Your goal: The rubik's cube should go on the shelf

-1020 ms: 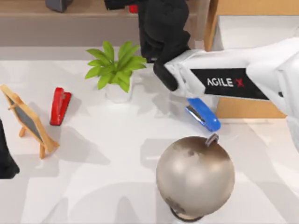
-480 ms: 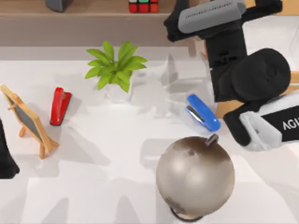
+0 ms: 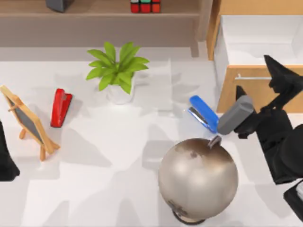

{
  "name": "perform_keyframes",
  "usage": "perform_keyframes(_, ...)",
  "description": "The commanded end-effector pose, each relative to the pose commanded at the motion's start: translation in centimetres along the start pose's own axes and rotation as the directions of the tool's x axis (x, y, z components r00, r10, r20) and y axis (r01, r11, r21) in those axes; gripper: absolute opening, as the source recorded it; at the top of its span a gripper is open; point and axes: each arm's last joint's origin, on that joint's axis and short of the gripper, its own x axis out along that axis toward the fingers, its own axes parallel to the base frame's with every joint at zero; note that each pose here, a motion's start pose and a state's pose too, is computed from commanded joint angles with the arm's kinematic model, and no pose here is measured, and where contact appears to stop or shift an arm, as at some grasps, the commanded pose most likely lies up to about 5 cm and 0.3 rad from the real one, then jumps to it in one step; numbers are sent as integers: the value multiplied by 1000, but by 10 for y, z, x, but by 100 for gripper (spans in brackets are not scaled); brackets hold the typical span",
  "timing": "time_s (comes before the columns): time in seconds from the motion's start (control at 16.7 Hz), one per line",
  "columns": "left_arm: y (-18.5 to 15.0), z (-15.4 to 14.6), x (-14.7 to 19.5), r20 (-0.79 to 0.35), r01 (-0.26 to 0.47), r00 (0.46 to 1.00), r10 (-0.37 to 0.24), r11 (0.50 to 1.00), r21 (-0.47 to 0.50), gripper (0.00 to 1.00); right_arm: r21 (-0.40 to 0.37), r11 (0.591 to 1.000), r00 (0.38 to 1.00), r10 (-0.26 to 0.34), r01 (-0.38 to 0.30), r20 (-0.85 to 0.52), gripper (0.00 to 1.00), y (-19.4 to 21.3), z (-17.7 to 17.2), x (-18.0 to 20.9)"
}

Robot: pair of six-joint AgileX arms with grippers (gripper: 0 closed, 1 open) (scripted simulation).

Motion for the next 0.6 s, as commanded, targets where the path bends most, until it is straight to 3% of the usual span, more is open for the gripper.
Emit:
perform_keyframes(0.12, 0, 0, 0, 0, 0, 1000, 0, 1000, 0, 100, -162, 981, 992, 95, -107, -80, 100, 6, -23, -20)
perform_keyframes(0.3, 0, 0, 0, 0, 0, 1000, 0, 1000, 0, 100, -327, 903, 951, 212, -279, -226, 100, 18, -54, -37)
perform_keyframes(0.42, 0, 0, 0, 0, 0, 1000, 0, 1000, 0, 100, -366, 865, 927, 246, -342, -284, 100, 24, -65, -40)
perform_keyframes(0.6, 0, 0, 0, 0, 0, 1000, 0, 1000, 0, 100, -370, 862, 924, 249, -348, -289, 100, 24, -66, -41)
